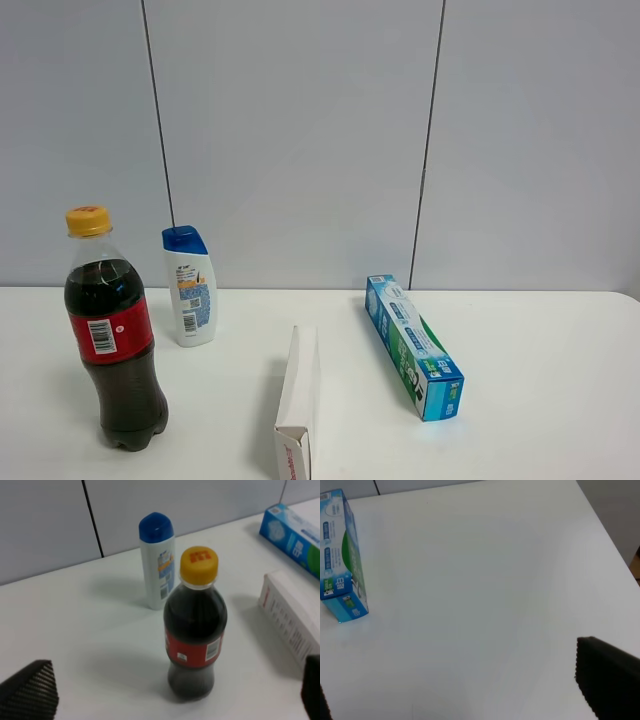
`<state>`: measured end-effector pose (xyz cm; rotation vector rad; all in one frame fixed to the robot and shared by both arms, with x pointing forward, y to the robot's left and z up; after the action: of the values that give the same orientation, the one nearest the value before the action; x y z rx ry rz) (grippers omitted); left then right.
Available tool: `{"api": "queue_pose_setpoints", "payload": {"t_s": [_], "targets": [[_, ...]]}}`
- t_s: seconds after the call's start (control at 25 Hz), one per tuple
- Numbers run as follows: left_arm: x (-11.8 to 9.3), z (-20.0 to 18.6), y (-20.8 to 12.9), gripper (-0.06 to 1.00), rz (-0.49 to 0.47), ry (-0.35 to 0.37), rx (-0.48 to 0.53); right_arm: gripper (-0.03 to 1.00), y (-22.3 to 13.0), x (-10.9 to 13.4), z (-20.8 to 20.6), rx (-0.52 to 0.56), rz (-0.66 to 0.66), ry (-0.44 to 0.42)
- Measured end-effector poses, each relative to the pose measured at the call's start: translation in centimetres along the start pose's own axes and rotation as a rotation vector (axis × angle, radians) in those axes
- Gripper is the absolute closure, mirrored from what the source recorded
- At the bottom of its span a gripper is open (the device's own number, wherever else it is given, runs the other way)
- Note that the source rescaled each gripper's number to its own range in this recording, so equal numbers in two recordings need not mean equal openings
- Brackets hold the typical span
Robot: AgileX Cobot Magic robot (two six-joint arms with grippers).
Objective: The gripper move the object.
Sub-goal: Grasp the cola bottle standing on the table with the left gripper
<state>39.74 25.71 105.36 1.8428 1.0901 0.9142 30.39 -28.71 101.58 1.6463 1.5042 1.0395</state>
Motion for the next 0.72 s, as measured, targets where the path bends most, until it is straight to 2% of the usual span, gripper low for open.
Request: {"api": "queue_pose_setpoints", "payload": {"t_s": [0.24,0.52,0.72], "targets": [[0.0,0.2,0.0,-0.05,0.017,-0.003,0.004,-0.03,0.0,0.0,0.0,0.000,0.000,0.000],[-0.3,1.1,0.3,-0.05,-0.050,-0.050,0.002,-0.03,0.0,0.0,0.0,0.000,0.000,0.000],[-0.2,1.4,0.6,-0.05,-0.040,-0.054,-0.012,-0.03,0.0,0.0,0.0,0.000,0.000,0.000]]}}
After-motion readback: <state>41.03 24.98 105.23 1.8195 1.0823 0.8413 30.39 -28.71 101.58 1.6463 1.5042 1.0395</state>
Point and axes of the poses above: a point on each arm's last joint axis where the gripper is mounted, z pointing out along that axis toward the gripper, x along the wrist's bending axis when the last joint is at zero, y = z × x, the point moved 8 cm from there along z, pointing out along that axis toward the gripper, and after that the axes turned 9 degrees about z, right-handed, at the moved point
